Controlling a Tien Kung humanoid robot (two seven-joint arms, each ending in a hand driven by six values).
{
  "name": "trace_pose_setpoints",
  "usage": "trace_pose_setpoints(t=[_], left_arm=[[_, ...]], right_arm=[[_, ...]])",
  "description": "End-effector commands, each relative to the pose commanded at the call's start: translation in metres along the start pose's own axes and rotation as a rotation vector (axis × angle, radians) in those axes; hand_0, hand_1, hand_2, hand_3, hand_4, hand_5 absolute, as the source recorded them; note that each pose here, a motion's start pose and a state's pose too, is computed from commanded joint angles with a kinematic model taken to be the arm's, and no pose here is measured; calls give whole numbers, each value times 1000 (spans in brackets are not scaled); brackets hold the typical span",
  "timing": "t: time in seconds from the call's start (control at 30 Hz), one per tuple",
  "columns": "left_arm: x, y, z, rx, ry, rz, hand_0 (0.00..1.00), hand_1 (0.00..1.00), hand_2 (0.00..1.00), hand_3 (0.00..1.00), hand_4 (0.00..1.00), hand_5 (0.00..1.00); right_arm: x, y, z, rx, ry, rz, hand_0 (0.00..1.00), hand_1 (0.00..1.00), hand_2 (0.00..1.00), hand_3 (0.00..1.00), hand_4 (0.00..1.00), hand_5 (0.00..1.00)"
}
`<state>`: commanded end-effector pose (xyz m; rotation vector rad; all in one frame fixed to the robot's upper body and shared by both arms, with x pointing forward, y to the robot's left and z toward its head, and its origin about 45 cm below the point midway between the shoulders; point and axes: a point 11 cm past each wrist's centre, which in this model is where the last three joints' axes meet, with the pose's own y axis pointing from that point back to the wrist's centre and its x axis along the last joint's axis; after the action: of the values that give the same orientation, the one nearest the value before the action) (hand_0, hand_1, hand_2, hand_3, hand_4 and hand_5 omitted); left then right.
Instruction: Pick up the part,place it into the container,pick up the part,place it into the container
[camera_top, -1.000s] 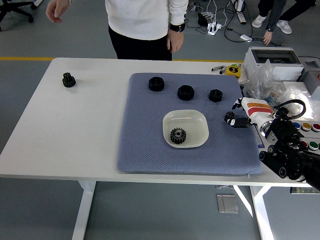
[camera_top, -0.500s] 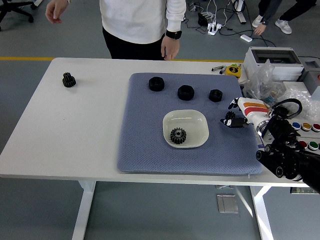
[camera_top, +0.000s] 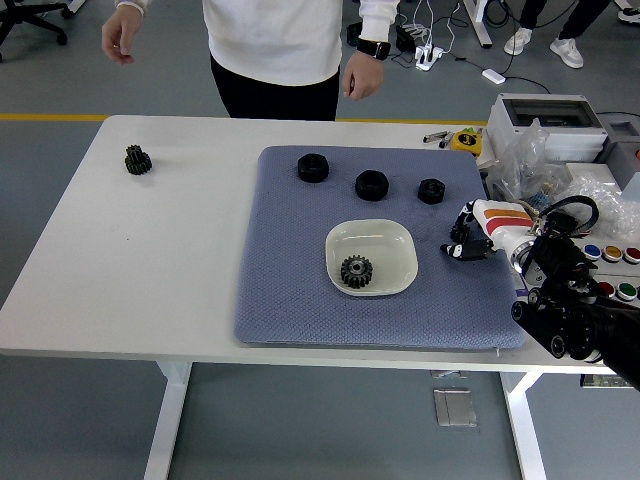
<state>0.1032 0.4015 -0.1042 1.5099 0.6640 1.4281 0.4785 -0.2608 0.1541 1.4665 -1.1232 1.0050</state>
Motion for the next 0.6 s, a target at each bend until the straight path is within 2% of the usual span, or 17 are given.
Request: trace_pose_setpoints(t=[0.17, 0.2, 0.33, 0.37, 0.57, 0.6], left_arm=[[0, 0, 1, -2, -2, -1, 630, 643, 637, 565, 630, 559], [0, 0, 1, -2, -2, -1, 630, 643, 637, 565, 630, 558], [0, 0, 2, -4, -2, 0, 630, 643, 637, 565, 630, 558], [0, 0, 3, -4, -2, 0, 630, 643, 638, 565, 630, 558], [0, 0, 4, -7, -3, -1, 630, 643, 638, 565, 630, 558], [0, 0, 4, -7, -4, -2, 630, 643, 639, 565, 631, 560]], right_arm=[[0, 0, -2, 5, -4, 6, 441, 598, 681, 620, 887, 477], [0, 0, -2, 8, -4, 9, 377, 550, 639, 582, 866, 487], [1, 0, -3, 10, -2, 14, 377, 550, 639, 582, 866, 487], [2, 0, -3, 9, -1, 13, 311, 492, 584, 541, 811, 492], [1, 0, 0, 1, 3, 2, 311, 492, 584, 541, 811, 492], [0, 0, 1, -3, 2, -1, 280, 456, 535, 512, 769, 490]])
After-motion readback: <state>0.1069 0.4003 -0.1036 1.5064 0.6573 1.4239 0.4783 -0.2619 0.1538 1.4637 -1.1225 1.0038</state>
